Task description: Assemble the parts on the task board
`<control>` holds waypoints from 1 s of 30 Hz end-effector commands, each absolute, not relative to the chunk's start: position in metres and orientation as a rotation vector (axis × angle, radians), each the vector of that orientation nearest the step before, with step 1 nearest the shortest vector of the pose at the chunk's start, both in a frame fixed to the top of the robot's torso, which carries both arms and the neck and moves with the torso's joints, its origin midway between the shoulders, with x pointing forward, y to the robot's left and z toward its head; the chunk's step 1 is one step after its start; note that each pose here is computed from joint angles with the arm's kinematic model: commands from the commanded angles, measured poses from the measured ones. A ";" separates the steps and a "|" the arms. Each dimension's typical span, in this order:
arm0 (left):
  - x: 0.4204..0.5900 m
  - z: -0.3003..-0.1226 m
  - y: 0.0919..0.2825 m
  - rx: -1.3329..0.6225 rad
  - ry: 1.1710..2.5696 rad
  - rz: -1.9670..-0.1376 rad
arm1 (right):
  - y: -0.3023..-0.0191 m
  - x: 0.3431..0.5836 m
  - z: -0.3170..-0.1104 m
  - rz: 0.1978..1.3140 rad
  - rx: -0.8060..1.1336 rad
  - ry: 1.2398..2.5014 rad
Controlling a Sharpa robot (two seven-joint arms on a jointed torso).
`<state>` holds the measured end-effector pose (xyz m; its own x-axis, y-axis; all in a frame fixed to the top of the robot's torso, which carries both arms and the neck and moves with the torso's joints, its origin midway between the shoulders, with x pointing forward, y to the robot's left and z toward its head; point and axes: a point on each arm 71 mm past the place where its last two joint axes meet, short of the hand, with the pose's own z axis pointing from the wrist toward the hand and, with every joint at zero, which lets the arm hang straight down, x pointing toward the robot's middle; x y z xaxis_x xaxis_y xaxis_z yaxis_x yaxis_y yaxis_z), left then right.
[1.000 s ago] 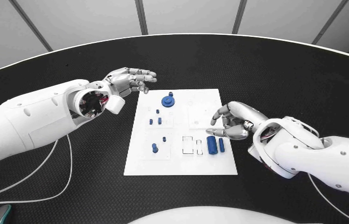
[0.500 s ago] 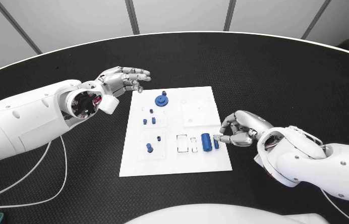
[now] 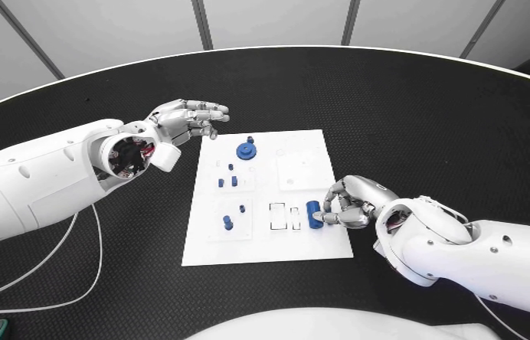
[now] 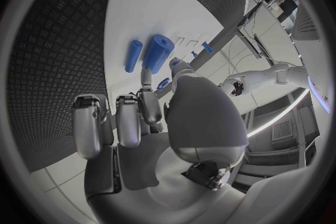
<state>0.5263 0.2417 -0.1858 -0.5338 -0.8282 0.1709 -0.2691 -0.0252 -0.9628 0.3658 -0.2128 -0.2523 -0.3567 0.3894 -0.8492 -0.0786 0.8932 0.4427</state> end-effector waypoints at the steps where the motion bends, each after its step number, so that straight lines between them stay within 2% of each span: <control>1: 0.526 -0.186 0.242 -1.145 1.793 -1.589 | -0.210 0.365 -0.255 0.500 0.228 1.884; 30: 0.526 -0.186 0.242 -1.146 1.801 -1.588 | -0.193 0.375 -0.271 0.474 0.204 1.938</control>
<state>0.5258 0.2416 -0.1860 -0.5363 -0.8263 0.1718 -0.2739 -0.0221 -0.9615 0.3754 -0.1936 -0.2708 -0.4056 0.3544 -0.8426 -0.0741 0.9060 0.4167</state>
